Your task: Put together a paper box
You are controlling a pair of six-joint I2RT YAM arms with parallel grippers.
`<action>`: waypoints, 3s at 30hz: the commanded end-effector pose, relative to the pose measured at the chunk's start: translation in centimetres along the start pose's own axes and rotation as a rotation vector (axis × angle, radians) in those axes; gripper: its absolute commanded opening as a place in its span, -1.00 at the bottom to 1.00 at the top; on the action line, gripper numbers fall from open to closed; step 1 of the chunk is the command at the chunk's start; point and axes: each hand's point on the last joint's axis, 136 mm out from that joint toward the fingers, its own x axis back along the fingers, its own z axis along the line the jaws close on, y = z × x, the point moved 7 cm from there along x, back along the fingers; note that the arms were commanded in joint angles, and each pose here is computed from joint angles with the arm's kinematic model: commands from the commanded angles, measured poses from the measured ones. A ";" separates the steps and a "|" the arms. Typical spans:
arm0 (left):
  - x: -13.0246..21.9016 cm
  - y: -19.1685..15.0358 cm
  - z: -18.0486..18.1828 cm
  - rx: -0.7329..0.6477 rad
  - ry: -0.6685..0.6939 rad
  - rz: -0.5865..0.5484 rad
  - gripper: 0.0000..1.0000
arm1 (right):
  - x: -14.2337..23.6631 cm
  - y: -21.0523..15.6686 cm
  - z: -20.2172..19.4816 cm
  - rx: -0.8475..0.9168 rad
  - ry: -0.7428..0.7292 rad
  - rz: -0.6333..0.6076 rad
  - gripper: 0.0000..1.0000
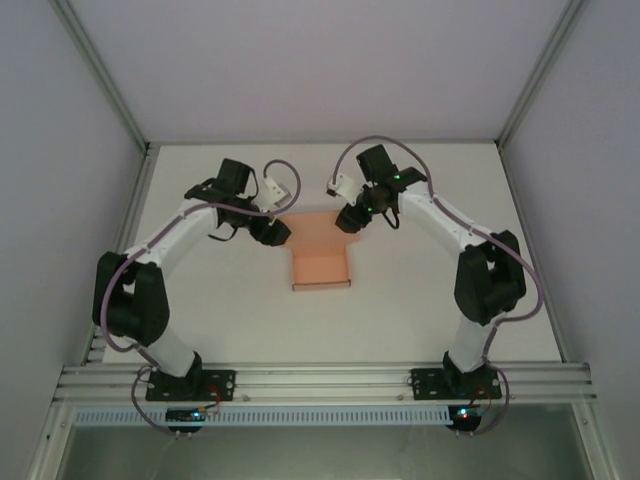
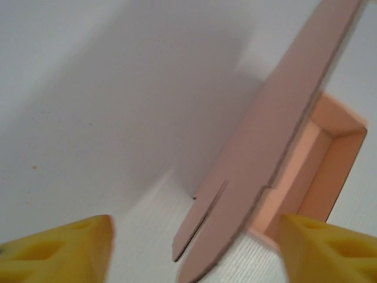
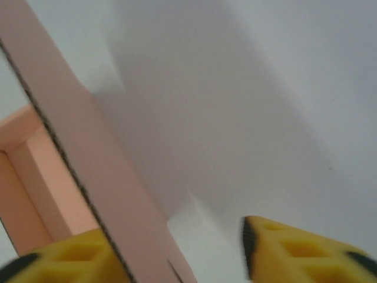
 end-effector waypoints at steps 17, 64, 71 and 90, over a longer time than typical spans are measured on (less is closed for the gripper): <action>-0.4 3.2 0.8 0.086 0.199 -0.041 -1.00 | 0.3 -0.4 0.4 -0.131 -0.036 -0.049 -1.00; -12.9 -0.7 -1.0 0.660 0.261 -0.305 -0.82 | -9.2 -6.7 1.1 -0.768 -0.404 -0.453 -1.00; -9.3 0.8 -2.7 0.611 0.255 -0.282 0.01 | -9.2 -7.5 1.7 -0.739 -0.432 -0.417 -1.00; -7.9 5.0 5.9 0.759 0.114 -0.122 1.00 | -10.4 -8.7 2.2 -0.720 -0.413 -0.357 -0.90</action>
